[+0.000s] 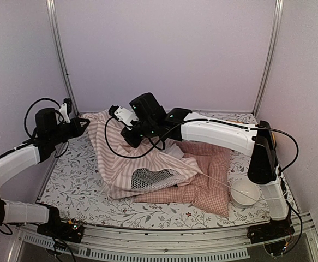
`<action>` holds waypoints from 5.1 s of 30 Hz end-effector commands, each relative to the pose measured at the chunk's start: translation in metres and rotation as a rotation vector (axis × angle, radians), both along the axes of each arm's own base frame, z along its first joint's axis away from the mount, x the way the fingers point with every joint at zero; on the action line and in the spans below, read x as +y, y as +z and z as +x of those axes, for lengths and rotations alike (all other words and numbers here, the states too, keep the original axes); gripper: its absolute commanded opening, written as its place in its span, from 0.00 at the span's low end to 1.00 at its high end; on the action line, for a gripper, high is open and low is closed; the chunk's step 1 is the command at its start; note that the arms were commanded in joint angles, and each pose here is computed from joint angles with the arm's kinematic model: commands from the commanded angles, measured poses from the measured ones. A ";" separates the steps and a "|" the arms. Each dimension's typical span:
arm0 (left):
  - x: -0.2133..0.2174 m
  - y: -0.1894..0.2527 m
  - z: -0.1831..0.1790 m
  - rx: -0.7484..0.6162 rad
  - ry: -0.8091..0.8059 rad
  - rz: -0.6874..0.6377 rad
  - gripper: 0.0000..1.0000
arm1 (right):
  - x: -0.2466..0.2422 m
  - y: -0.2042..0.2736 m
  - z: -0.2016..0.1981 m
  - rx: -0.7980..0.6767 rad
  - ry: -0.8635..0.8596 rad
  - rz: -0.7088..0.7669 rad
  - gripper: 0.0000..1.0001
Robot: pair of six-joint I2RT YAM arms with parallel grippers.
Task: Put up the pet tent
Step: Insert the tent pole into the pole socket of the pet tent, then pass from the right arm to the left
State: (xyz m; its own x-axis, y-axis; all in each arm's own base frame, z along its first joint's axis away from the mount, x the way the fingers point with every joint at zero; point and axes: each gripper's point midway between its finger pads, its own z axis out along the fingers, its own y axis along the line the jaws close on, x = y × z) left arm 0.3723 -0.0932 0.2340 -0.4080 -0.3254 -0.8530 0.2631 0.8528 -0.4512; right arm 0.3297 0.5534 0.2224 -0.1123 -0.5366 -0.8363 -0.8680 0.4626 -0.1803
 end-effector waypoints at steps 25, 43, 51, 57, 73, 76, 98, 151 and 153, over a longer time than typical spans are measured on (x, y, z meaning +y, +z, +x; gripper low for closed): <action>-0.013 0.024 -0.017 -0.019 0.028 0.093 0.28 | 0.000 0.048 0.006 -0.056 -0.019 0.120 0.00; -0.021 0.058 -0.032 0.156 0.084 -0.340 0.46 | 0.008 0.045 0.009 -0.046 -0.024 0.156 0.00; -0.032 0.050 -0.016 0.251 0.108 -0.669 0.45 | 0.008 0.042 0.008 -0.046 -0.025 0.148 0.00; -0.033 0.045 -0.006 0.278 0.130 -0.742 0.42 | 0.007 0.039 0.007 -0.048 -0.029 0.139 0.00; -0.020 0.035 0.010 0.275 0.238 -0.743 0.36 | 0.008 0.038 0.004 -0.054 -0.026 0.134 0.00; -0.017 0.037 0.012 0.266 0.256 -0.743 0.35 | 0.009 0.037 0.004 -0.055 -0.024 0.132 0.00; -0.022 0.033 0.022 0.279 0.251 -0.753 0.21 | 0.010 0.034 0.002 -0.076 -0.023 0.112 0.00; 0.011 0.004 0.042 0.318 0.271 -0.679 0.00 | -0.017 0.013 0.004 -0.023 -0.052 0.024 0.23; 0.012 0.003 0.042 0.320 0.268 -0.683 0.00 | -0.023 0.017 0.005 0.005 -0.055 0.045 0.30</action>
